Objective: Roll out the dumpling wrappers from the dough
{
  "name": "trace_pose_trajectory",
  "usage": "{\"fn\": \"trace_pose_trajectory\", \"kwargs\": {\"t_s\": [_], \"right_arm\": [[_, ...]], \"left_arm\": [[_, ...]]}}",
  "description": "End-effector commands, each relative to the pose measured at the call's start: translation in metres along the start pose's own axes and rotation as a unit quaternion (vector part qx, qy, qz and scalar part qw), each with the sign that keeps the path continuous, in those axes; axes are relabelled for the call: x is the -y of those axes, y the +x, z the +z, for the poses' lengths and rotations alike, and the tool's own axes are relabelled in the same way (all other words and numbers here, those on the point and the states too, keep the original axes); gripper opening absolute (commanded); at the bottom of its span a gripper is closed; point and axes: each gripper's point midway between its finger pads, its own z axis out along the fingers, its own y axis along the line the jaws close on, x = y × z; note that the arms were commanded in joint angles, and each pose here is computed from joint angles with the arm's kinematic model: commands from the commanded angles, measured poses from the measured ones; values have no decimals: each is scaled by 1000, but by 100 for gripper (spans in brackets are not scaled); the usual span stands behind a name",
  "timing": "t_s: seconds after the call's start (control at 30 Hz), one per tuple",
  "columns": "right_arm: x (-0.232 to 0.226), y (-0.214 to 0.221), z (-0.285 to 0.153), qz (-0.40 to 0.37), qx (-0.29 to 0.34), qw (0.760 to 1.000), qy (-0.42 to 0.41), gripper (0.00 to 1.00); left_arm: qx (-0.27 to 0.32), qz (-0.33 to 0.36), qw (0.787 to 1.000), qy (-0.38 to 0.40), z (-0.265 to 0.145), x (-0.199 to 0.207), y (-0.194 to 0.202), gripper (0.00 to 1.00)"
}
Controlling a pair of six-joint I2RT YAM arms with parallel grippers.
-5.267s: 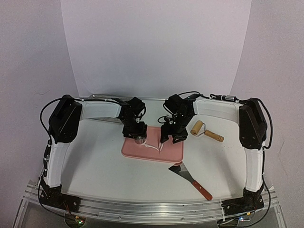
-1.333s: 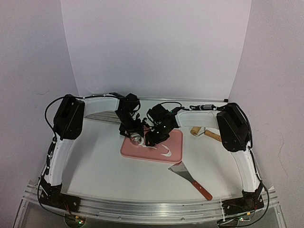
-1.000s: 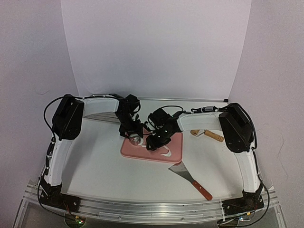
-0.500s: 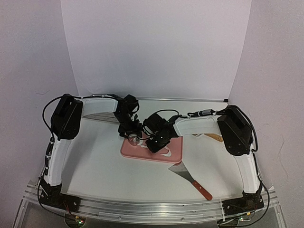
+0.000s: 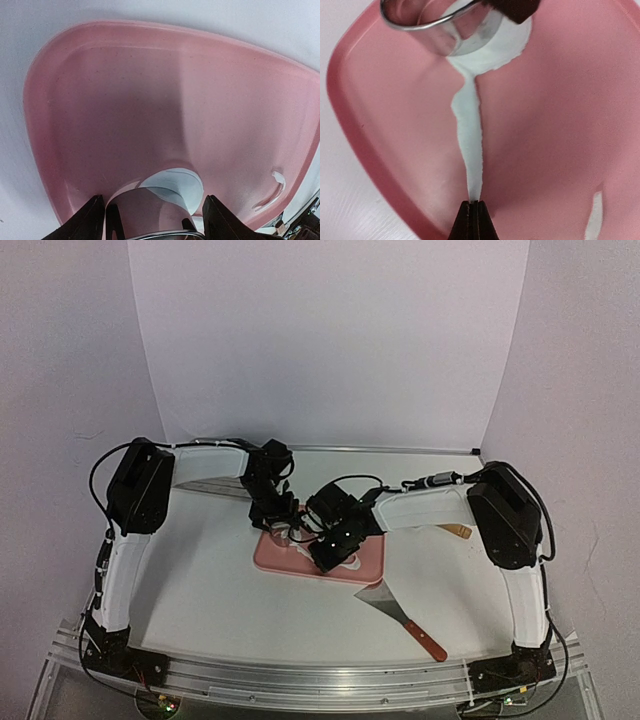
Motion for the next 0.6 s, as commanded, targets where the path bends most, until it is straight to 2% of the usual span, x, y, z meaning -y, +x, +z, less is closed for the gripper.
{"fn": "trace_pose_trajectory", "kwargs": {"t_s": [0.0, 0.23, 0.43, 0.57], "right_arm": [[-39, 29, -22, 14, -52, 994, -98, 0], [-51, 26, -27, 15, -55, 990, -133, 0], [-38, 2, -51, 26, -11, 996, -87, 1], [-28, -30, -56, 35, 29, 997, -62, 20]], "left_arm": [[4, -6, 1000, -26, 2, -11, 3, 68], [3, -6, 1000, -25, 3, -10, 3, 68], [17, -4, 1000, -16, -7, -5, -1, 67], [28, -2, 1000, -6, -15, 0, -4, 67]]}}
